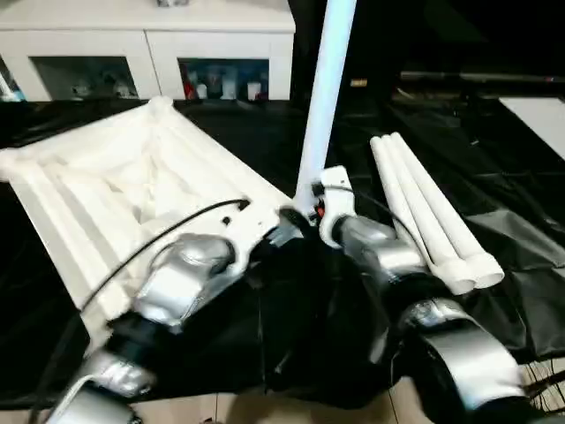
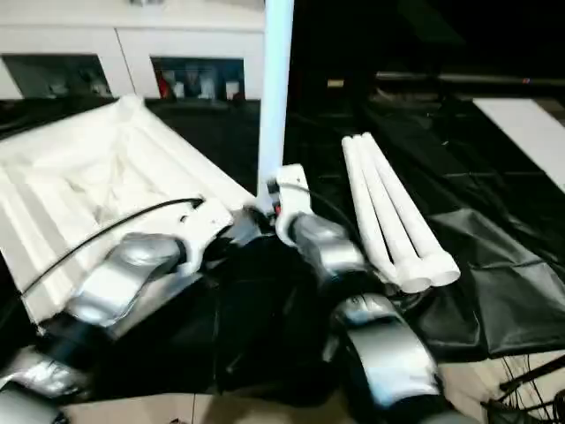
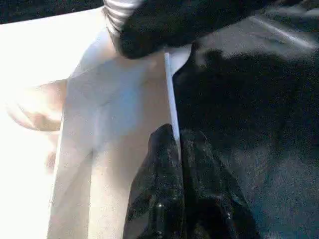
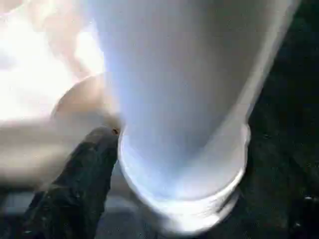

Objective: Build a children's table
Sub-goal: Rotate leg to tighten

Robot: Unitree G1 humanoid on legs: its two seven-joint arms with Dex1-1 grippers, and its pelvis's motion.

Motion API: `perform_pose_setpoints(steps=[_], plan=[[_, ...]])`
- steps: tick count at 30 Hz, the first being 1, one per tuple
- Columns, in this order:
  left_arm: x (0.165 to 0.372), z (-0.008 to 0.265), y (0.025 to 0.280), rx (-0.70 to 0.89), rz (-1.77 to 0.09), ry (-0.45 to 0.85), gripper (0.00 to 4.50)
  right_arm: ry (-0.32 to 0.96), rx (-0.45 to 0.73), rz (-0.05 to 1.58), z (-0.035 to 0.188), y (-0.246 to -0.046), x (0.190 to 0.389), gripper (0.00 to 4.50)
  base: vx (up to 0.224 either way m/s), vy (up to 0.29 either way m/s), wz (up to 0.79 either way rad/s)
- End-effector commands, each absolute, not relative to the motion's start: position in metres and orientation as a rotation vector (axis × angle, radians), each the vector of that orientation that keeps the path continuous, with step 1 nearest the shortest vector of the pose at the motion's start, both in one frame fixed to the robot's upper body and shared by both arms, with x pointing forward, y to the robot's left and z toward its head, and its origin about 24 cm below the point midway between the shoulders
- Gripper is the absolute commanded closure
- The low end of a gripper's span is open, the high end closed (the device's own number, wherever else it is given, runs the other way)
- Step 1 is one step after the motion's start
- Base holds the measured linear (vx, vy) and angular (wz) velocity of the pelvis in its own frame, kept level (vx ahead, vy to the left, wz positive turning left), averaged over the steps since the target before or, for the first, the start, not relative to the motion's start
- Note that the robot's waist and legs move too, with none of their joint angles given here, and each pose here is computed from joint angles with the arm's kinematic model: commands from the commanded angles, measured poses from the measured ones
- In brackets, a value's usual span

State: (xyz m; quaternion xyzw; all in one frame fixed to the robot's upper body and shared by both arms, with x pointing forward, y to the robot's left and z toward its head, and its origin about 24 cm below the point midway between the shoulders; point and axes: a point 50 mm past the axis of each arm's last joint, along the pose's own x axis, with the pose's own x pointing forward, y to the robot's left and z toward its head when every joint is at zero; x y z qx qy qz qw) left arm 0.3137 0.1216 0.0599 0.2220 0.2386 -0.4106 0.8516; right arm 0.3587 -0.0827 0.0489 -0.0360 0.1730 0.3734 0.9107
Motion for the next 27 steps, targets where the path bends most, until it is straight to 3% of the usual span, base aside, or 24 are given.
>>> perform_pose_setpoints(steps=[1,6,13,20,26,27], plan=[[0.299,0.043,0.121,0.468,-0.995,0.548,4.50,0.301,-0.148,0.940,0.053,-0.078,0.349,0.43,0.000,0.000,0.00],[0.288,0.054,0.132,0.402,-1.143,0.464,4.50,0.229,-0.142,1.070,0.064,-0.095,0.341,0.39,0.000,0.000,0.00],[0.281,0.059,0.143,0.352,-1.232,0.454,4.50,0.213,-0.158,1.242,0.067,-0.108,0.329,0.39,0.000,0.000,0.00],[0.283,0.057,0.146,0.357,-1.234,0.441,4.50,0.257,-0.239,1.292,0.057,-0.111,0.324,0.39,0.000,0.000,0.00],[0.285,0.056,0.145,0.365,-1.243,0.437,4.50,0.249,-0.223,1.278,0.058,-0.110,0.327,0.39,0.000,0.000,0.00],[0.285,0.056,0.144,0.362,-1.242,0.435,4.50,0.250,-0.223,1.272,0.057,-0.110,0.328,0.67,0.000,0.000,0.00]])
